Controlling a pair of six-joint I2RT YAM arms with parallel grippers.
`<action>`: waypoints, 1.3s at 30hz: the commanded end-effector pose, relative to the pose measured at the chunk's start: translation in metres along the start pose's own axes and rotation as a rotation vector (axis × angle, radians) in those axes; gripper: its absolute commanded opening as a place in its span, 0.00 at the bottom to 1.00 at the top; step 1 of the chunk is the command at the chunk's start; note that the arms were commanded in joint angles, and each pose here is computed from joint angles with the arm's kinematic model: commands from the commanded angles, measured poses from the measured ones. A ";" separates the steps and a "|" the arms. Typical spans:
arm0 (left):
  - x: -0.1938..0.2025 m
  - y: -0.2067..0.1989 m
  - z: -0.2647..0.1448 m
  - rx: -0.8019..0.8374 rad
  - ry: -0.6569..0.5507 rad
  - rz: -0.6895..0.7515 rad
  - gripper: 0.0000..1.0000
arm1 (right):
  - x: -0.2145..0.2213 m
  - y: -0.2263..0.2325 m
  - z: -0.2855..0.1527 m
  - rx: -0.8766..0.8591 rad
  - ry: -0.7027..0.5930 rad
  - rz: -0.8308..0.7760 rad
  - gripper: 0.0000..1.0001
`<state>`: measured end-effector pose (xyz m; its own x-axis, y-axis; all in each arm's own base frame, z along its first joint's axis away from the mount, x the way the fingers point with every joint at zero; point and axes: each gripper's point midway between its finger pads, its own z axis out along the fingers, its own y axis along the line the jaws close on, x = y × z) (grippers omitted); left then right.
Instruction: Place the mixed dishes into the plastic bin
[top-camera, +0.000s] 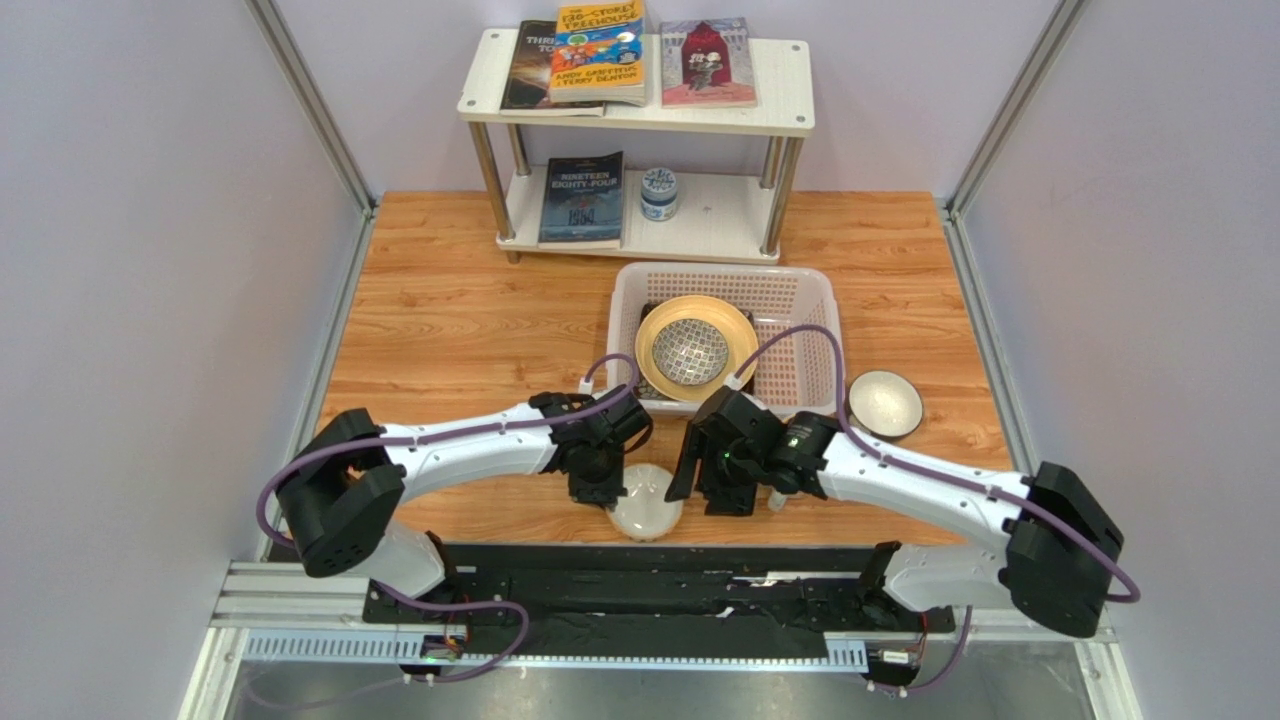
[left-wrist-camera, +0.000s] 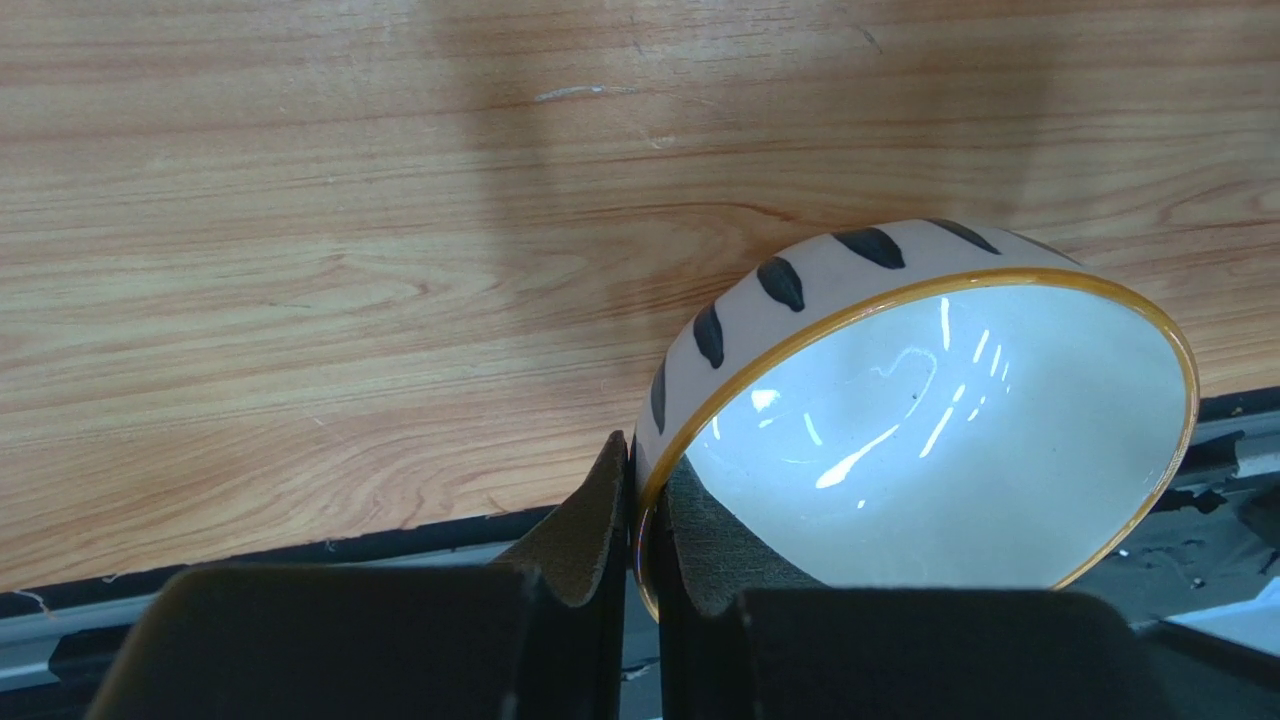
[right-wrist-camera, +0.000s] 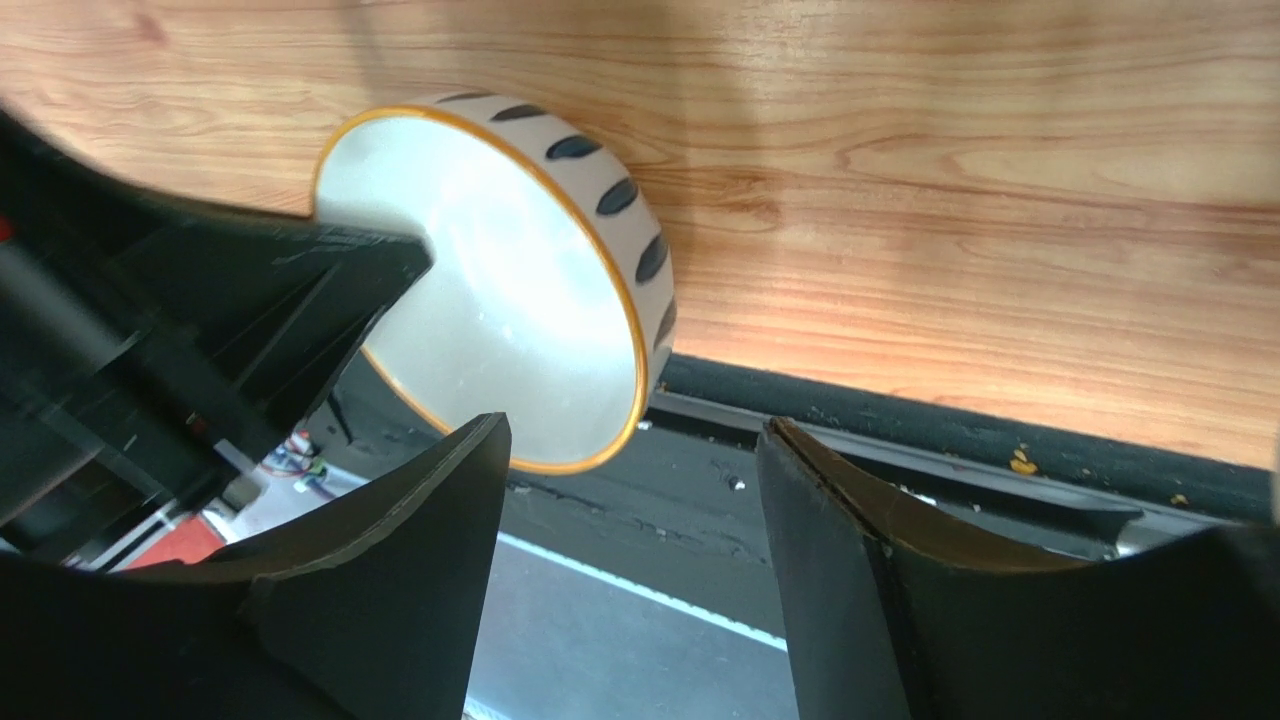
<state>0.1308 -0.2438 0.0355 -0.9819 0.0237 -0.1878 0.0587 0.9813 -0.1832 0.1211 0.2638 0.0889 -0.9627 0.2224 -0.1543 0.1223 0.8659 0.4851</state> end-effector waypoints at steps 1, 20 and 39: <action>-0.005 -0.015 -0.005 0.073 -0.010 -0.006 0.03 | -0.002 0.021 0.016 -0.031 -0.006 0.017 0.66; -0.029 0.006 -0.070 0.131 -0.233 -0.084 0.61 | 0.003 0.042 0.008 0.074 -0.066 -0.170 0.00; -0.040 0.073 -0.075 0.070 -0.320 -0.250 0.66 | -0.210 0.068 -0.114 0.045 -0.340 -0.131 0.00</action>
<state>0.1619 -0.1527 0.1118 -0.8481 -0.2889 -0.4442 -0.1564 0.9374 -0.3112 0.2675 0.2417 0.2421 -0.8403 0.2998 -0.4516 0.0803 0.8928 0.4433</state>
